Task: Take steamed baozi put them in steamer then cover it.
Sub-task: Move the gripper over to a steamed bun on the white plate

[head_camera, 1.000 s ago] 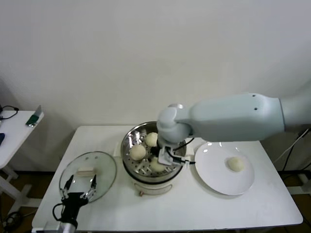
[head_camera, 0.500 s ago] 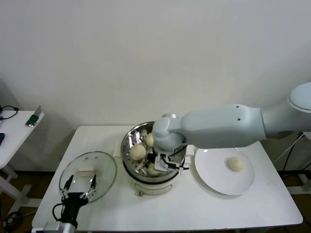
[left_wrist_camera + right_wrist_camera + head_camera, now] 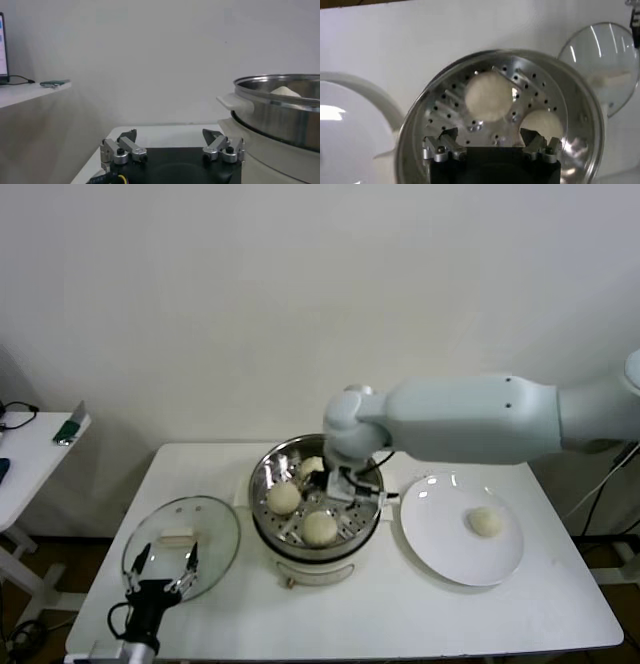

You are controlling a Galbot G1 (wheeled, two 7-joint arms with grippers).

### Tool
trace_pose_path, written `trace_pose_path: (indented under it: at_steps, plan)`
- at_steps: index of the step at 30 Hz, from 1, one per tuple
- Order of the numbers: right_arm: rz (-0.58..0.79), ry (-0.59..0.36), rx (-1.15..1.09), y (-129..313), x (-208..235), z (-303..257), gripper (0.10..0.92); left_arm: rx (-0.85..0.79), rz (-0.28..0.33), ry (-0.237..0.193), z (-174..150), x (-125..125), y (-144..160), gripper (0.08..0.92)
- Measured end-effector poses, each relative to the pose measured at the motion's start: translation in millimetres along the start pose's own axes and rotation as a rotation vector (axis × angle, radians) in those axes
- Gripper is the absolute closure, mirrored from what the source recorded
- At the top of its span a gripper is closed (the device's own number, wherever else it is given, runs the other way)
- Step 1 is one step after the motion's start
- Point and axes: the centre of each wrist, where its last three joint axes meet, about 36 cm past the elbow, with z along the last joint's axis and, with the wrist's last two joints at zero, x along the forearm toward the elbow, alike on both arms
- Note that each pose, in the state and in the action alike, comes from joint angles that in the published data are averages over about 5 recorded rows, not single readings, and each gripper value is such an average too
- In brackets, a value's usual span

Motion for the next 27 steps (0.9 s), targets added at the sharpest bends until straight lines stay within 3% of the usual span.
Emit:
trace_pose_path:
  at_steps: [6, 13, 21, 27]
  plan:
    - [-0.042, 0.03, -0.211, 43, 40, 56, 0.2, 0.001, 0.004, -0.004, -1, -2, 0, 0.177]
    - [-0.074, 0.059, -0.54, 137, 54, 114, 0.2, 0.0, 0.009, -0.011, -4, -4, -1, 0.177]
    - [-0.098, 0.073, -0.855, 247, 28, 138, 0.2, -0.003, 0.014, -0.013, -7, -2, -1, 0.177]
    - [-0.116, 0.062, -1.007, 301, -12, 138, 0.2, -0.011, 0.006, -0.003, -5, 1, 1, 0.177]
